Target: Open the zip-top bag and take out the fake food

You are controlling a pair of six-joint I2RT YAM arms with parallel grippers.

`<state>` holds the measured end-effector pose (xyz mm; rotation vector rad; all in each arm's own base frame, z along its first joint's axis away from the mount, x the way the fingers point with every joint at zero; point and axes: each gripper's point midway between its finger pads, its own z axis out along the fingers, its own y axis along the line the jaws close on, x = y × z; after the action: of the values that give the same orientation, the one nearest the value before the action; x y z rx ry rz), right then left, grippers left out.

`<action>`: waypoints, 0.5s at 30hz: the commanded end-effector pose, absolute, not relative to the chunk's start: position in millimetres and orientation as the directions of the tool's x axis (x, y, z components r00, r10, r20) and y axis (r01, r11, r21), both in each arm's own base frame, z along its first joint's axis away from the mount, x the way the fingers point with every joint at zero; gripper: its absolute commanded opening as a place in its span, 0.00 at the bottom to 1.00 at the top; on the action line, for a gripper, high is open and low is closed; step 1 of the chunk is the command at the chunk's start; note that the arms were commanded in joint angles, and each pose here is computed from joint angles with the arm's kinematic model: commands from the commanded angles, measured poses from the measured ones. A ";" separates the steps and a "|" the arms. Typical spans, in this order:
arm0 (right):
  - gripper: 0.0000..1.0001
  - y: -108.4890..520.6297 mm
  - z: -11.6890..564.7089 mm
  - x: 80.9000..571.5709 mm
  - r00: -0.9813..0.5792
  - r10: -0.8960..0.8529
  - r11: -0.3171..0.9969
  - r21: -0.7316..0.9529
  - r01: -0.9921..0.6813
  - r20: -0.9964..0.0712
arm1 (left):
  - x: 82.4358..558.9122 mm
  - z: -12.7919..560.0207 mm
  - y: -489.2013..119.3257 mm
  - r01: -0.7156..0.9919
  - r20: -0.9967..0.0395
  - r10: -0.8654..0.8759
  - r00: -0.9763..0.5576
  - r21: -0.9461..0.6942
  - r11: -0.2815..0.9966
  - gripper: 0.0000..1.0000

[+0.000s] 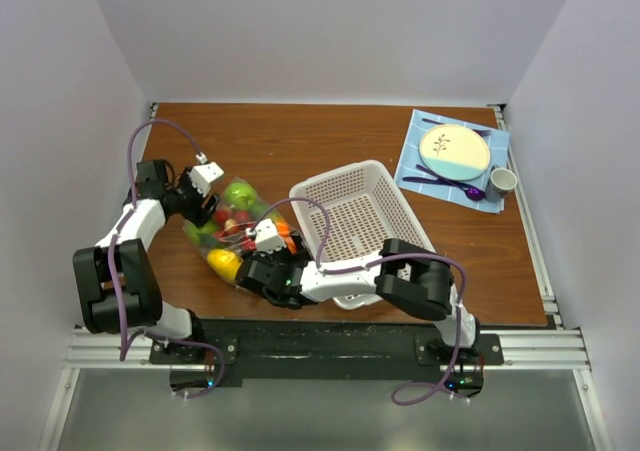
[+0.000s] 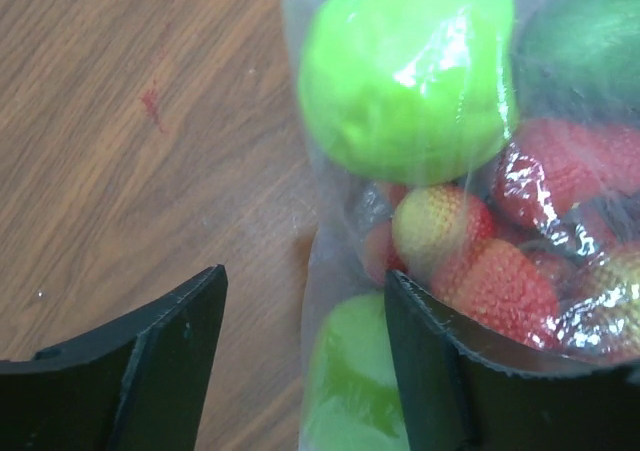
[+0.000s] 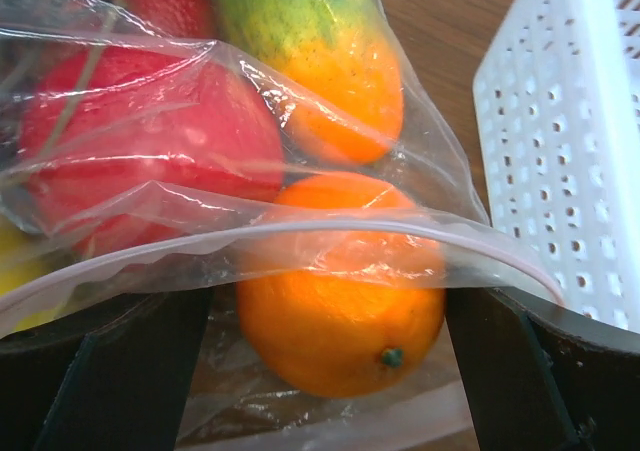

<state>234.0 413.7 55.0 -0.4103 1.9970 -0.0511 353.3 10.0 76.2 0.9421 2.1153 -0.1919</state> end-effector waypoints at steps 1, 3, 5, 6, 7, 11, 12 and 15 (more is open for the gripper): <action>0.99 431.6 59.3 244.5 -0.384 -0.287 0.941 -0.182 -0.287 -0.878 | 333.4 58.2 13.9 0.712 -0.664 0.617 -0.423 0.177 0.679 0.64; 0.98 430.4 55.0 243.6 -0.394 -0.289 0.940 -0.180 -0.289 -0.873 | 331.2 56.9 15.5 0.715 -0.653 0.628 -0.423 0.185 0.674 0.56; 0.95 424.4 49.4 240.5 -0.408 -0.294 0.939 -0.183 -0.291 -0.864 | 329.9 55.4 18.9 0.715 -0.641 0.638 -0.426 0.193 0.672 0.46; 0.93 424.4 48.4 238.8 -0.417 -0.281 0.942 -0.165 -0.292 -0.864 | 330.1 55.1 19.0 0.717 -0.638 0.642 -0.425 0.195 0.669 0.41; 0.88 424.5 49.8 236.5 -0.422 -0.269 0.943 -0.148 -0.298 -0.866 | 330.4 55.1 21.5 0.713 -0.635 0.644 -0.427 0.201 0.672 0.29; 0.74 418.6 44.5 228.7 -0.446 -0.246 0.943 -0.107 -0.314 -0.861 | 331.6 53.8 31.5 0.694 -0.617 0.643 -0.454 0.208 0.689 0.06; 0.70 418.9 45.1 227.8 -0.450 -0.237 0.944 -0.095 -0.315 -0.861 | 331.2 53.9 33.3 0.691 -0.613 0.644 -0.457 0.211 0.691 0.01; 0.55 419.6 52.4 222.7 -0.446 -0.237 0.938 -0.083 -0.338 -0.863 | 327.7 54.4 38.6 0.683 -0.606 0.648 -0.462 0.224 0.695 0.00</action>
<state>229.3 414.3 33.6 -0.4413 2.0533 0.0231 337.8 28.6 59.1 1.0054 2.1874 -0.0995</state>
